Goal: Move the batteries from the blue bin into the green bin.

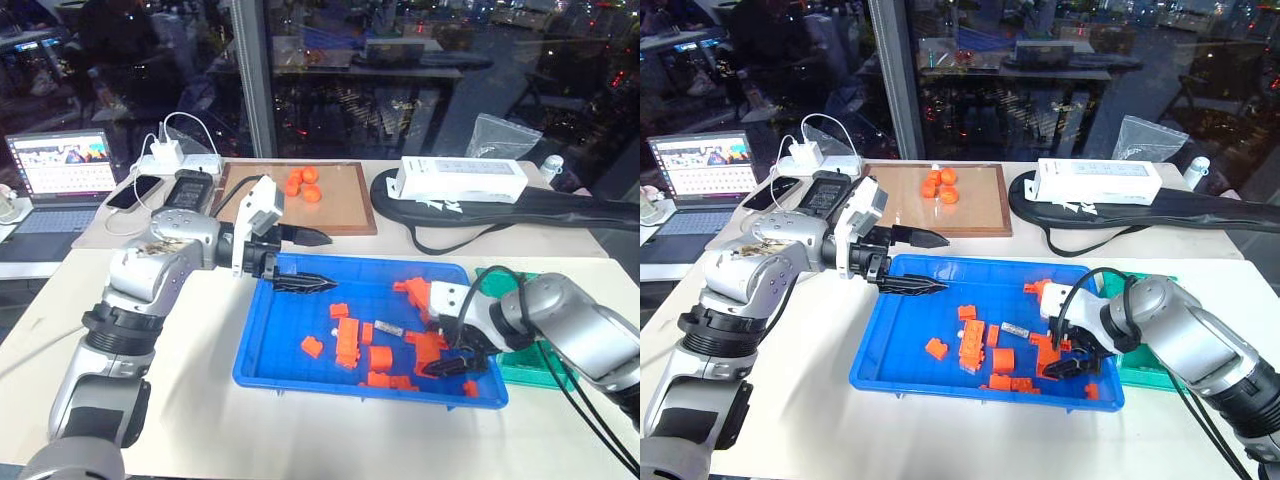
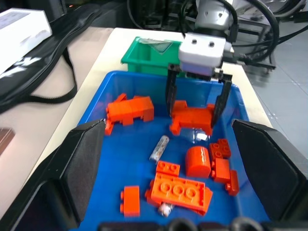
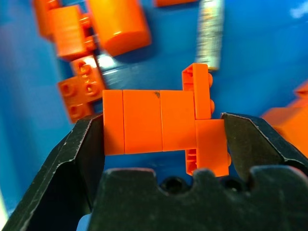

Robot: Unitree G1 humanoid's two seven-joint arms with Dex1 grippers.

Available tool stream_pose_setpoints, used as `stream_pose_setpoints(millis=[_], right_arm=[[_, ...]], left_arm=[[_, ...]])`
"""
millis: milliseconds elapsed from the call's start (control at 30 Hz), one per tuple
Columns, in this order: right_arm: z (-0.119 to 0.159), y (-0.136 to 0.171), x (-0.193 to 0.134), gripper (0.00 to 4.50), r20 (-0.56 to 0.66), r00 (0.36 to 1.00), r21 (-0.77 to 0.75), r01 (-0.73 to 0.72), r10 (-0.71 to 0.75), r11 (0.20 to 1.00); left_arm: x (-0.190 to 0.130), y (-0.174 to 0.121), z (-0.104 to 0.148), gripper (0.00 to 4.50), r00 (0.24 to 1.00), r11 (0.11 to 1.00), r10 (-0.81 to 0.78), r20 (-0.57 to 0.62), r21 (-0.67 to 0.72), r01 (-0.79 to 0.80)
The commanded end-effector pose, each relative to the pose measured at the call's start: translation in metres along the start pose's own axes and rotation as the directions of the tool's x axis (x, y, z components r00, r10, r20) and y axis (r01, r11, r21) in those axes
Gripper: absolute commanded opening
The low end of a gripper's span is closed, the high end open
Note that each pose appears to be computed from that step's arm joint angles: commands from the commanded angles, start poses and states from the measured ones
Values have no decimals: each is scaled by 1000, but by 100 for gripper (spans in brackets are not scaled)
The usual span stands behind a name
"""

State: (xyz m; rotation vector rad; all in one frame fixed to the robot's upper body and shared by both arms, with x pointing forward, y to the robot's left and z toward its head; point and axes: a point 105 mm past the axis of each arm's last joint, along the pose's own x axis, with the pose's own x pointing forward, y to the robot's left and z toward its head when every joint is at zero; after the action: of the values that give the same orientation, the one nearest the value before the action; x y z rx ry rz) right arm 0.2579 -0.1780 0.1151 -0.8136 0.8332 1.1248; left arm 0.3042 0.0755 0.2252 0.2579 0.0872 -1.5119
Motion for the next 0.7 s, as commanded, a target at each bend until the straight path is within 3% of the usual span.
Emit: stream_pose_setpoints(millis=[33, 67, 367, 700], right_arm=[[-3, 2, -11, 359, -29, 1000, -33, 0, -1, 999], [-5, 1, -16, 405, -35, 999, -24, -2, 1, 1000], [10, -15, -38, 405, 39, 999, -19, 20, -20, 1000], [20, -19, -27, 405, 94, 995, -22, 42, -40, 999]], left_arm=[[0, -1, 10, 450, 1000, 999, -11, 7, 46, 10], [0, -1, 9, 450, 1000, 999, -13, 5, 42, 13], [-2, -3, 6, 450, 1000, 999, -10, -8, 35, 10], [-6, -5, 5, 450, 1000, 1000, 0, -17, 31, 1]])
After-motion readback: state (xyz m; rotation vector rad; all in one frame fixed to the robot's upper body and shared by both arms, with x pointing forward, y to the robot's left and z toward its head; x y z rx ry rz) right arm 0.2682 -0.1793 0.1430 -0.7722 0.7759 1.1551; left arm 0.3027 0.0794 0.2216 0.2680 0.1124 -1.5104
